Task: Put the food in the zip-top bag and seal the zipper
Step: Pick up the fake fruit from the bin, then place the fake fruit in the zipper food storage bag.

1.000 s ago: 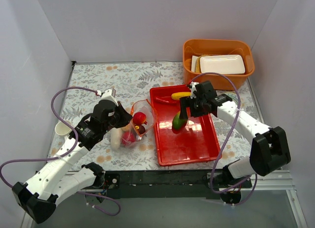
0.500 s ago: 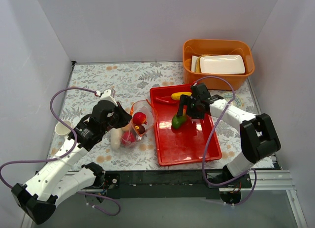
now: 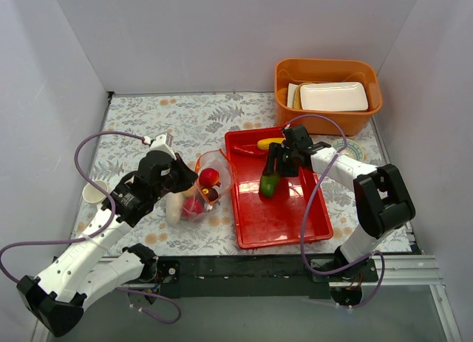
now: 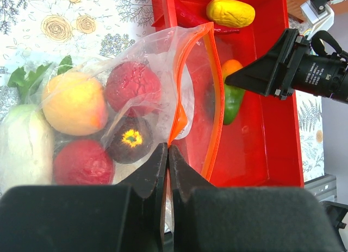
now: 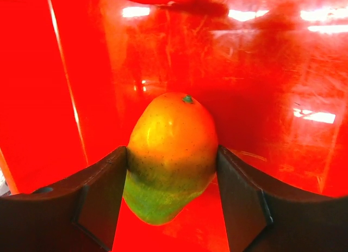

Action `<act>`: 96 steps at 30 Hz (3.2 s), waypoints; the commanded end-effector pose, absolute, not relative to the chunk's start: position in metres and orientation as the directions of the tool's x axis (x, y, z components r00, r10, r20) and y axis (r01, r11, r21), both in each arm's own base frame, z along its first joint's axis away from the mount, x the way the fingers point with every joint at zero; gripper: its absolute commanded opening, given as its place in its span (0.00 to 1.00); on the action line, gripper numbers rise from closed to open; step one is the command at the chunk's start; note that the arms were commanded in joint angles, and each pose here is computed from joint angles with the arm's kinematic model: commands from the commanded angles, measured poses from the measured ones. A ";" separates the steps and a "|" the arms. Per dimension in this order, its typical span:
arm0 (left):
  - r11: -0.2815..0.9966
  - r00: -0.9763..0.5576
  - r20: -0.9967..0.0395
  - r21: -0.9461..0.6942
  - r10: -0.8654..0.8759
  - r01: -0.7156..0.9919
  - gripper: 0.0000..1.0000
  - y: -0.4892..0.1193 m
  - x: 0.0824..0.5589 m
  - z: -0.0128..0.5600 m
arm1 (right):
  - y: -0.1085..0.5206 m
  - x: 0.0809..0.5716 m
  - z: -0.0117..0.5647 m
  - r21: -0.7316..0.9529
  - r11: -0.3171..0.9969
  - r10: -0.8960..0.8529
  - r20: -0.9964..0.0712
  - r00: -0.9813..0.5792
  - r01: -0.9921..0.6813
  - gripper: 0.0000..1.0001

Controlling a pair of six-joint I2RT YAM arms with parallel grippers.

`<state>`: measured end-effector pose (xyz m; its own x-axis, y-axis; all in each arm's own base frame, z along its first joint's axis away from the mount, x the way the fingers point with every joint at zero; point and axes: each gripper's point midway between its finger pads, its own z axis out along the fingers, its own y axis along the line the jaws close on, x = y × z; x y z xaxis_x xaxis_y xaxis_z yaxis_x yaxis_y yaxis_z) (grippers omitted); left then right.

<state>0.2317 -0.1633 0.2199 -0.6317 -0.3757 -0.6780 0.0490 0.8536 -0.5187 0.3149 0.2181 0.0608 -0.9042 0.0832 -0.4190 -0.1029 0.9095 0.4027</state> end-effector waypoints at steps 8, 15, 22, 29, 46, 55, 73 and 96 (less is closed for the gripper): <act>0.847 -0.619 -0.681 -0.529 -0.390 0.049 0.00 -0.161 0.230 0.221 | 0.233 0.302 0.061 0.426 0.861 -0.075 -0.435 -0.898 -0.278 0.83; 0.857 -0.629 -0.683 -0.513 -0.371 0.051 0.00 -0.163 0.232 0.220 | 0.231 0.296 0.049 0.398 0.864 -0.130 -0.416 -0.900 -0.309 0.85; 0.856 -0.635 -0.678 -0.514 -0.371 0.049 0.00 -0.164 0.232 0.218 | 0.230 0.290 0.037 0.385 0.873 -0.143 -0.386 -0.911 -0.299 0.83; 0.855 -0.637 -0.675 -0.516 -0.373 0.045 0.00 -0.164 0.233 0.217 | 0.226 0.288 0.039 0.368 0.881 -0.146 -0.390 -0.909 -0.299 0.70; 0.854 -0.645 -0.671 -0.517 -0.367 0.053 0.00 -0.167 0.233 0.216 | 0.251 0.288 0.153 0.478 0.781 -0.074 -0.568 -0.820 -0.402 0.44; 0.851 -0.656 -0.665 -0.521 -0.357 0.065 0.00 -0.172 0.233 0.215 | 0.322 0.254 0.236 0.564 0.569 -0.091 -0.681 -0.727 -0.599 0.50; 0.844 -0.642 -0.670 -0.532 -0.374 0.064 0.00 -0.166 0.228 0.223 | 0.403 0.248 0.197 0.565 0.537 -0.246 -0.605 -0.757 -0.626 0.51; 0.845 -0.599 -0.687 -0.533 -0.410 0.034 0.00 -0.155 0.228 0.229 | 0.397 0.245 0.215 0.460 0.588 -0.269 -0.665 -0.697 -0.666 0.85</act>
